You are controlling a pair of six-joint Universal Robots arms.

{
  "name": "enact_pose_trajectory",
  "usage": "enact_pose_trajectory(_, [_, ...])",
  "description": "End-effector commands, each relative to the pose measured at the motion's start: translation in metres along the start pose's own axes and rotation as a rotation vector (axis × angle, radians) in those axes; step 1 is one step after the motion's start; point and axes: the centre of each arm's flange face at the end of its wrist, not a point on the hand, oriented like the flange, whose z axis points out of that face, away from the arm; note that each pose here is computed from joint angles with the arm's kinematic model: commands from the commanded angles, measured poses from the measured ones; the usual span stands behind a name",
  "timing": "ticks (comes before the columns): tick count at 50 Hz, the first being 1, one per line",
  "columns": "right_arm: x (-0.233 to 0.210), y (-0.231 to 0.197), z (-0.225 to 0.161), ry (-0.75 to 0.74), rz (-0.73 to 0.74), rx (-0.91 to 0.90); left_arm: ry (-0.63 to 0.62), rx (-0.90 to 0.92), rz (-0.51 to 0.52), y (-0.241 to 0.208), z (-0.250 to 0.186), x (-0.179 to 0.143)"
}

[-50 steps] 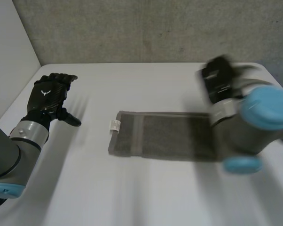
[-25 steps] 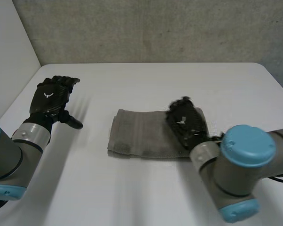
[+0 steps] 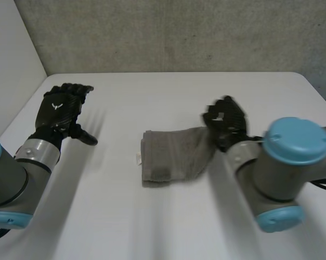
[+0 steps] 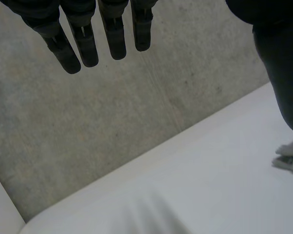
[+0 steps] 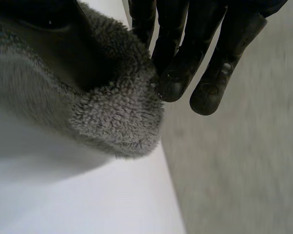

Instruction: Fold the towel.

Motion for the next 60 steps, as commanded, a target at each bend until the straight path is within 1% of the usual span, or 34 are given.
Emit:
enact_pose_trajectory(1, [-0.072, -0.057, -0.012, -0.213, -0.201, 0.213, -0.005, 0.063, 0.008, -0.019, 0.006, 0.003])
enact_pose_trajectory(4, [-0.107, -0.064, -0.03, -0.339, -0.287, 0.289, 0.006, 0.103, 0.012, -0.032, 0.012, 0.008])
enact_pose_trajectory(7, [-0.112, -0.063, -0.036, -0.37, -0.285, 0.296, 0.013, 0.11, 0.011, -0.035, 0.013, 0.01])
enact_pose_trajectory(11, [-0.106, -0.06, -0.039, -0.362, -0.249, 0.289, 0.047, 0.136, 0.007, -0.042, 0.015, 0.023])
enact_pose_trajectory(13, [-0.086, -0.069, -0.041, -0.311, -0.15, 0.301, 0.06, 0.144, 0.005, -0.045, 0.015, 0.028])
enact_pose_trajectory(14, [-0.086, -0.069, -0.041, -0.311, -0.15, 0.302, 0.073, 0.157, 0.004, -0.048, 0.016, 0.033])
enact_pose_trajectory(15, [-0.073, -0.069, -0.038, -0.272, -0.081, 0.299, 0.074, 0.157, 0.004, -0.048, 0.016, 0.033])
enact_pose_trajectory(16, [-0.072, -0.069, -0.038, -0.271, -0.08, 0.299, 0.087, 0.168, 0.004, -0.051, 0.017, 0.038])
enact_pose_trajectory(18, [-0.04, -0.06, -0.03, -0.186, 0.062, 0.267, 0.102, 0.174, 0.001, -0.052, 0.019, 0.044])
enact_pose_trajectory(19, [-0.04, -0.059, -0.03, -0.185, 0.063, 0.267, 0.118, 0.179, -0.004, -0.053, 0.021, 0.05])
enact_pose_trajectory(20, [-0.024, -0.053, -0.027, -0.145, 0.127, 0.25, 0.118, 0.179, -0.004, -0.053, 0.021, 0.05])
enact_pose_trajectory(21, [-0.012, -0.052, -0.028, -0.115, 0.187, 0.248, 0.136, 0.179, -0.008, -0.053, 0.022, 0.058])
enact_pose_trajectory(22, [-0.012, -0.052, -0.028, -0.115, 0.188, 0.248, 0.155, 0.178, -0.013, -0.054, 0.022, 0.068])
enact_pose_trajectory(23, [-0.004, -0.049, -0.027, -0.094, 0.243, 0.238, 0.155, 0.178, -0.013, -0.054, 0.022, 0.068])
enact_pose_trajectory(24, [-0.004, -0.049, -0.027, -0.094, 0.243, 0.238, 0.173, 0.164, -0.019, -0.051, 0.023, 0.078])
enact_pose_trajectory(25, [0.002, -0.046, -0.026, -0.081, 0.297, 0.224, 0.174, 0.163, -0.019, -0.051, 0.023, 0.078])
enact_pose_trajectory(26, [0.007, -0.042, -0.024, -0.077, 0.343, 0.208, 0.195, 0.144, -0.024, -0.048, 0.023, 0.088])
enact_pose_trajectory(27, [0.007, -0.042, -0.024, -0.077, 0.343, 0.207, 0.214, 0.109, -0.029, -0.043, 0.023, 0.099])
enact_pose_trajectory(28, [0.011, -0.038, -0.02, -0.07, 0.385, 0.191, 0.214, 0.109, -0.029, -0.043, 0.023, 0.099])
enact_pose_trajectory(30, [0.013, -0.033, -0.017, -0.075, 0.412, 0.165, 0.244, -0.001, -0.033, -0.025, 0.019, 0.117])
enact_pose_trajectory(31, [0.01, -0.026, -0.013, -0.094, 0.44, 0.129, 0.244, -0.002, -0.033, -0.025, 0.019, 0.117])
enact_pose_trajectory(32, [0.003, -0.019, -0.009, -0.131, 0.464, 0.085, 0.253, -0.057, -0.037, -0.015, 0.017, 0.123])
enact_pose_trajectory(33, [0.003, -0.019, -0.009, -0.131, 0.464, 0.084, 0.265, -0.123, -0.043, -0.002, 0.013, 0.131])
enact_pose_trajectory(36, [-0.01, -0.009, -0.003, -0.207, 0.519, -0.004, 0.265, -0.177, -0.05, 0.008, 0.011, 0.134])
enact_pose_trajectory(37, [-0.016, -0.005, 0.0, -0.238, 0.555, -0.043, 0.261, -0.227, -0.057, 0.019, 0.008, 0.136])
enact_pose_trajectory(38, [-0.016, -0.005, 0.0, -0.238, 0.556, -0.044, 0.258, -0.267, -0.064, 0.028, 0.006, 0.137])
enact_pose_trajectory(40, [-0.029, 0.004, 0.007, -0.297, 0.638, -0.123, 0.256, -0.297, -0.063, 0.036, 0.003, 0.138])
enact_pose_trajectory(41, [-0.029, 0.004, 0.007, -0.297, 0.639, -0.124, 0.253, -0.317, -0.057, 0.041, 0.001, 0.138])
enact_pose_trajectory(43, [-0.04, 0.01, 0.012, -0.35, 0.703, -0.186, 0.25, -0.329, -0.053, 0.044, -0.001, 0.138])
enact_pose_trajectory(46, [-0.047, 0.016, 0.015, -0.388, 0.736, -0.232, 0.24, -0.341, -0.047, 0.045, -0.003, 0.136])
enact_pose_trajectory(48, [-0.051, 0.018, 0.016, -0.404, 0.737, -0.248, 0.205, -0.377, -0.026, 0.048, -0.008, 0.13])
enact_pose_trajectory(51, [-0.053, 0.02, 0.017, -0.411, 0.736, -0.258, 0.19, -0.405, -0.006, 0.05, -0.012, 0.126])
enact_pose_trajectory(60, [-0.045, 0.014, 0.017, -0.397, 0.743, -0.239, 0.195, -0.406, -0.006, 0.048, -0.014, 0.124])
